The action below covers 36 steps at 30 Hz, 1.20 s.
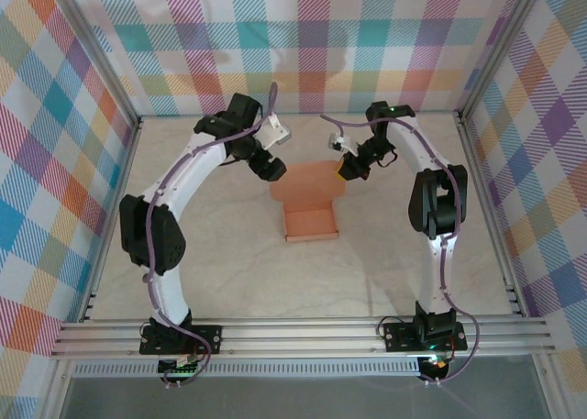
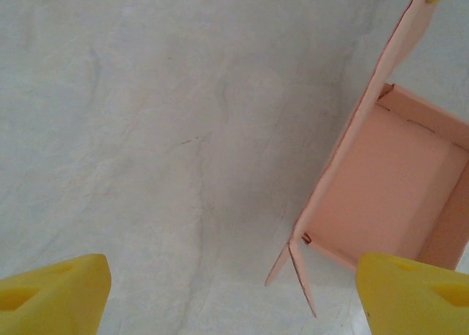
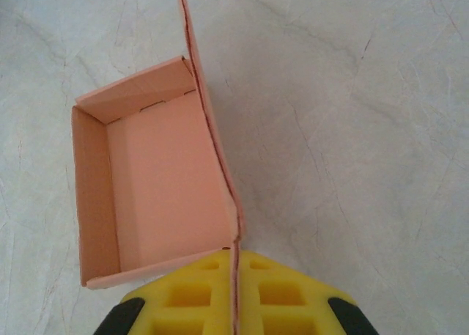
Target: Fold the paper box
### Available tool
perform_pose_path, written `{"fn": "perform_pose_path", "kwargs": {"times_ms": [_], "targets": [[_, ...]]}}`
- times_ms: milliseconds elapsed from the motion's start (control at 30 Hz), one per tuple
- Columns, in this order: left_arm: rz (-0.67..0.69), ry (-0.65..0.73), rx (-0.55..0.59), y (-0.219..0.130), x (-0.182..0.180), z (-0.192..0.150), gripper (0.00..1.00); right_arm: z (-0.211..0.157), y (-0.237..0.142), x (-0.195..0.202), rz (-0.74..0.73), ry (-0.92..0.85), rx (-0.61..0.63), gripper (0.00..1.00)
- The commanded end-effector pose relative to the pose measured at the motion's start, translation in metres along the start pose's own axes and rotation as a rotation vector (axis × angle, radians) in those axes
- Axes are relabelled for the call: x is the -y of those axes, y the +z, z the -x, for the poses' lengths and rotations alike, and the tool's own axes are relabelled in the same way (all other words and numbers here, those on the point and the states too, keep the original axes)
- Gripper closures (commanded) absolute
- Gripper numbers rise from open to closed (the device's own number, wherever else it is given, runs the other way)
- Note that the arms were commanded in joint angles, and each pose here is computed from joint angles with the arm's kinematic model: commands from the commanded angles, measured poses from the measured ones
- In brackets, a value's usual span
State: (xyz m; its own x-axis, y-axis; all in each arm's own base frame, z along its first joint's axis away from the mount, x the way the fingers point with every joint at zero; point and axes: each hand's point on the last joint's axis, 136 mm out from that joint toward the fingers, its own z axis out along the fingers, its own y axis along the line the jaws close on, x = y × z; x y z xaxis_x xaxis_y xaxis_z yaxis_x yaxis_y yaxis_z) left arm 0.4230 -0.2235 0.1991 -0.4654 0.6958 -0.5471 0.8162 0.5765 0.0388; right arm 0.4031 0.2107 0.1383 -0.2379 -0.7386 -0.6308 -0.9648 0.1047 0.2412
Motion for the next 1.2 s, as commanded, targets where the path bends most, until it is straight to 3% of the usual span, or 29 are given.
{"fn": "perform_pose_path", "kwargs": {"times_ms": [0, 167, 333, 400, 467, 667, 767, 933, 1167], "targets": [[-0.167, 0.045, -0.054, 0.001, 0.024, -0.011, 0.15, 0.016, -0.01, -0.009, -0.008, -0.029, 0.041, 1.0], [-0.228, 0.022, -0.077, 0.013, 0.031, -0.017, 0.3, 0.018, -0.011, -0.008, -0.013, -0.03, 0.047, 1.0], [-0.253, 0.002, -0.117, 0.026, 0.031, -0.026, 0.59, 0.016, -0.011, -0.008, -0.013, -0.026, 0.04, 1.0], [-0.26, -0.003, -0.123, 0.029, 0.032, -0.028, 0.6, 0.016, -0.011, -0.008, -0.013, -0.028, 0.039, 1.0], [-0.276, -0.006, -0.121, 0.03, 0.034, -0.028, 0.67, 0.017, -0.011, -0.008, -0.014, -0.029, 0.039, 1.0], [-0.283, -0.018, -0.133, 0.036, 0.034, -0.031, 0.67, 0.018, -0.012, -0.008, -0.016, -0.028, 0.042, 1.0], [-0.285, -0.022, -0.141, 0.038, 0.034, -0.033, 0.75, 0.017, -0.012, -0.008, -0.016, -0.027, 0.04, 1.0], [-0.261, -0.015, -0.165, 0.042, 0.03, -0.038, 0.76, 0.018, -0.013, -0.007, -0.019, -0.027, 0.042, 1.0], [-0.267, -0.013, -0.153, 0.041, 0.031, -0.035, 0.97, 0.02, -0.014, -0.007, -0.023, -0.027, 0.04, 1.0]]}}
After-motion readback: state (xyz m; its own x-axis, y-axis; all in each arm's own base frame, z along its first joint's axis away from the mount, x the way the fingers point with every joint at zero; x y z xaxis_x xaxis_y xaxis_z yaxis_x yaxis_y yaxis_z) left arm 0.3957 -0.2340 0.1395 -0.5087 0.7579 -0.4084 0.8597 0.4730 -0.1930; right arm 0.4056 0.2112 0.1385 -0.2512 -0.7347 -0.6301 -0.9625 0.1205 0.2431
